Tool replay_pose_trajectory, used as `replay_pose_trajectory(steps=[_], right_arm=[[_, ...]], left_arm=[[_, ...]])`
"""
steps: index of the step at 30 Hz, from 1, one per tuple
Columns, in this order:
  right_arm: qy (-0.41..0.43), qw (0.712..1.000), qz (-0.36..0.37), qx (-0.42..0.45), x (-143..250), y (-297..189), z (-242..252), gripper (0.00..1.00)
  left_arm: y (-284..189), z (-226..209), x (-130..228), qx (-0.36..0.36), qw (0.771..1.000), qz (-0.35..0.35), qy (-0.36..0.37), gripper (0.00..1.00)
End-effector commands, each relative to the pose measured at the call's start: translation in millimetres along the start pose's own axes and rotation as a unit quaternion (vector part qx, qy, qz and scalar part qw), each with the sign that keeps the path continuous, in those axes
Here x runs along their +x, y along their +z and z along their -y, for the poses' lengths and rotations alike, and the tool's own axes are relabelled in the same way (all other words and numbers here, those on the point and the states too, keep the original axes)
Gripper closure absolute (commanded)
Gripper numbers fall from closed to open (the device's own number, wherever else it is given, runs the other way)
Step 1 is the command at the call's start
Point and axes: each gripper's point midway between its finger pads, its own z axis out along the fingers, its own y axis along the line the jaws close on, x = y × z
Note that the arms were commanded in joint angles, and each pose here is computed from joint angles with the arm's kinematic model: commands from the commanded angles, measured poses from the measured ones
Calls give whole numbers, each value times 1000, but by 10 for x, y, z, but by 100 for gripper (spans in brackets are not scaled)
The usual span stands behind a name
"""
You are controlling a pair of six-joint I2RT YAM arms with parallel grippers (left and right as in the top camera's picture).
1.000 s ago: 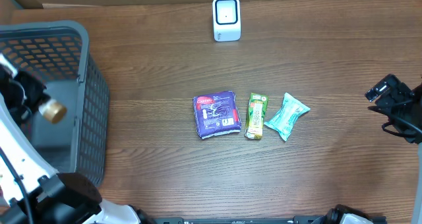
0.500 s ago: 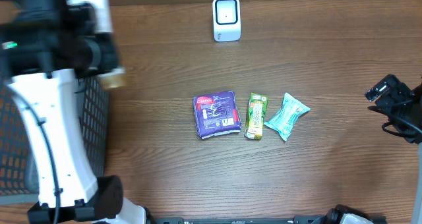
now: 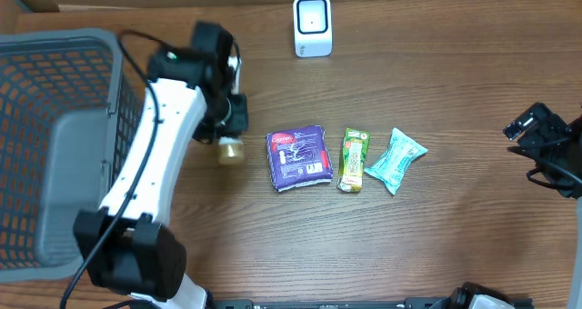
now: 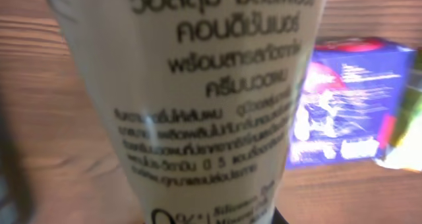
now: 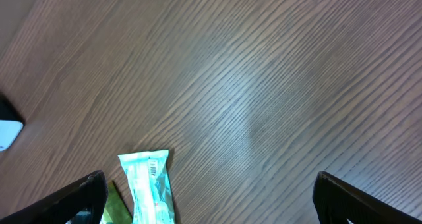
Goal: Scan the item barcode
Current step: 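Lift the white tube out and carry it toward the table center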
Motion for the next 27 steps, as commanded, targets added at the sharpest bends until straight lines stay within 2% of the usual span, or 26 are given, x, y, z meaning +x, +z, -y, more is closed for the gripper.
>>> replay_pose_trajectory(steps=[1, 7, 9, 10, 13, 16, 17, 21, 27], right_arm=[[3, 1000, 12, -2, -64, -43, -15, 0], [3, 1000, 12, -2, -64, -43, -16, 0], [3, 1000, 12, -2, -64, -43, -16, 0], [3, 1000, 12, -2, -64, -43, -16, 0], [3, 1000, 12, -2, -64, -43, -16, 0], [3, 1000, 12, -2, -64, -43, -16, 0], [3, 1000, 12, -2, -64, -43, -16, 0], [3, 1000, 12, -2, -64, -43, -16, 0], [3, 1000, 12, -2, -64, -43, -16, 0]], left_arm=[[329, 154, 181, 31, 999, -23, 5, 96], [851, 257, 319, 54, 998, -19, 20, 96], [948, 315, 340, 67, 997, -14, 26, 93], [985, 327, 349, 68, 997, -12, 28, 88], [1032, 336, 363, 69, 997, -9, 31, 65], [1034, 334, 348, 68, 997, -6, 31, 48], [1035, 327, 339, 66, 997, -4, 31, 45], [1037, 306, 327, 60, 998, -1, 31, 44], [846, 344, 221, 62, 997, 9, 55, 53]])
